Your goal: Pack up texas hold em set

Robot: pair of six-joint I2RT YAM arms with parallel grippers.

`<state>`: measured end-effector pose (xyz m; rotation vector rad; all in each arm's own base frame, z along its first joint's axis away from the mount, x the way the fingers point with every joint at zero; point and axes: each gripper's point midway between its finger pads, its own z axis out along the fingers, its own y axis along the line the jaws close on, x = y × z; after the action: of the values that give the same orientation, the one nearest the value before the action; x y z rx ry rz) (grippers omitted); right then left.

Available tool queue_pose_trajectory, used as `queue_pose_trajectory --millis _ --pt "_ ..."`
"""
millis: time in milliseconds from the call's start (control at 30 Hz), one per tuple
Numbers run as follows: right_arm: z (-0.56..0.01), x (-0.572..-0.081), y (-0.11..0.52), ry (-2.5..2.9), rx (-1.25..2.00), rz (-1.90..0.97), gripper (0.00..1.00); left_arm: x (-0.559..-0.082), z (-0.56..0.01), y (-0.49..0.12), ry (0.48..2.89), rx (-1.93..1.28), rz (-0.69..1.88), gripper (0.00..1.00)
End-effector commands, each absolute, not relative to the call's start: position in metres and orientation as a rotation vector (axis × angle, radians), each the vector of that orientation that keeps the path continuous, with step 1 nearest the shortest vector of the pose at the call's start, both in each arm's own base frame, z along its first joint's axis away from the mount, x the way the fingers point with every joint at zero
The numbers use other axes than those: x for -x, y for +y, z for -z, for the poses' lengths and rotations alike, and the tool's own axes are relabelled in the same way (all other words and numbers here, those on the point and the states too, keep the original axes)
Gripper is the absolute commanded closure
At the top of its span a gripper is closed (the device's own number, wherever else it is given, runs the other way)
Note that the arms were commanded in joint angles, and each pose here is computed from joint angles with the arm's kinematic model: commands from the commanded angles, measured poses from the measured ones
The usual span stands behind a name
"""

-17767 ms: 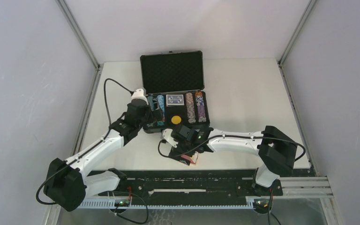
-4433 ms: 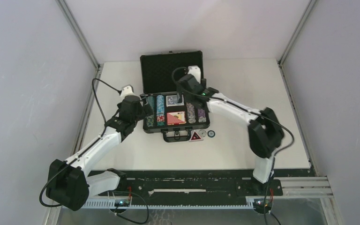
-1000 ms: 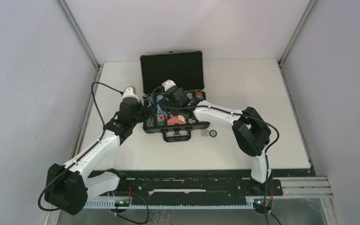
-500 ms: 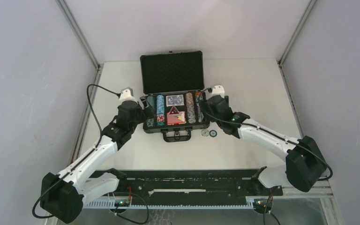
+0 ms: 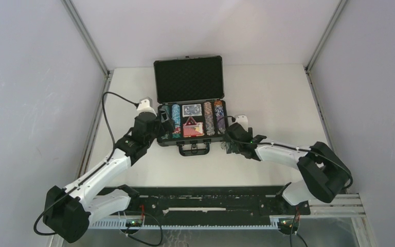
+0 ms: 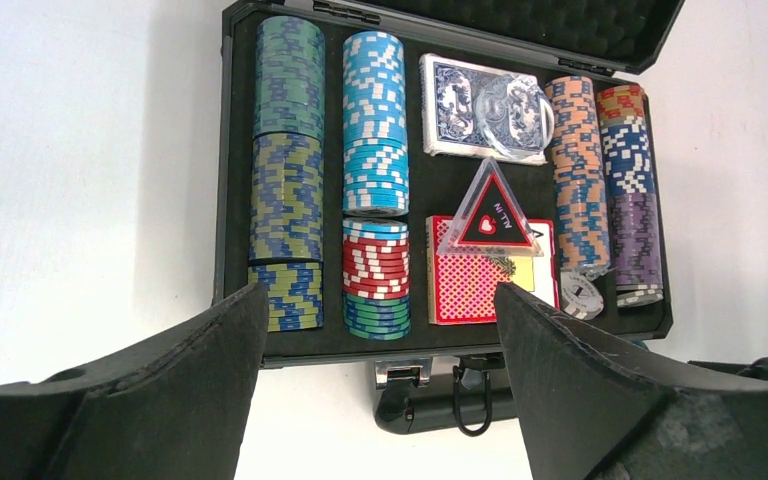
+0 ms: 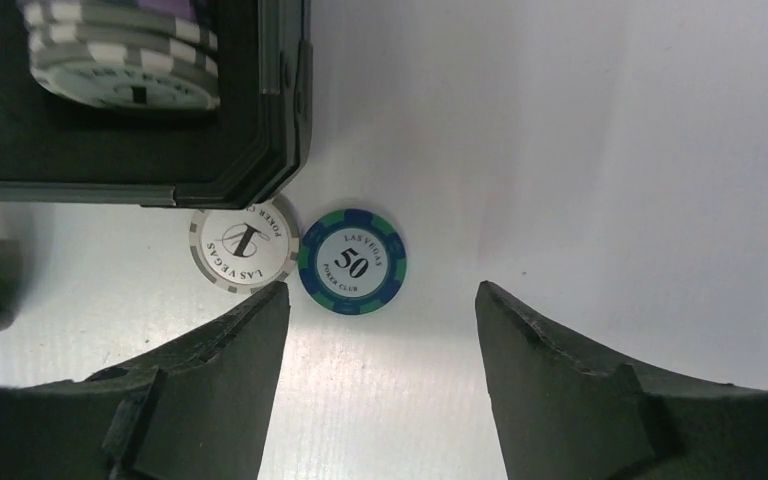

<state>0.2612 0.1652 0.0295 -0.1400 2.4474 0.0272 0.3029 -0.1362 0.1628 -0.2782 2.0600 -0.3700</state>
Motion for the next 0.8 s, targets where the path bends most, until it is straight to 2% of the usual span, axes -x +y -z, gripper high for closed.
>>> queue_pose_trajectory --millis 0,333,567,767 --pt "-0.026 -0.268 0.175 2.422 0.088 -0.028 0.24 -0.307 -0.171 -0.143 2.041 0.264 0.397 0.13" --pt "-0.005 -0.271 0.172 2.453 0.076 0.013 0.29 -0.307 -0.169 -0.141 2.046 0.266 0.386 0.13" --pt "-0.001 -0.270 0.169 2.464 0.069 0.045 0.43 -0.308 -0.167 -0.141 2.050 0.266 0.380 0.12" --pt "0.000 -0.269 0.164 2.471 0.071 0.072 0.44 -0.308 -0.165 -0.143 2.060 0.260 0.388 0.13"
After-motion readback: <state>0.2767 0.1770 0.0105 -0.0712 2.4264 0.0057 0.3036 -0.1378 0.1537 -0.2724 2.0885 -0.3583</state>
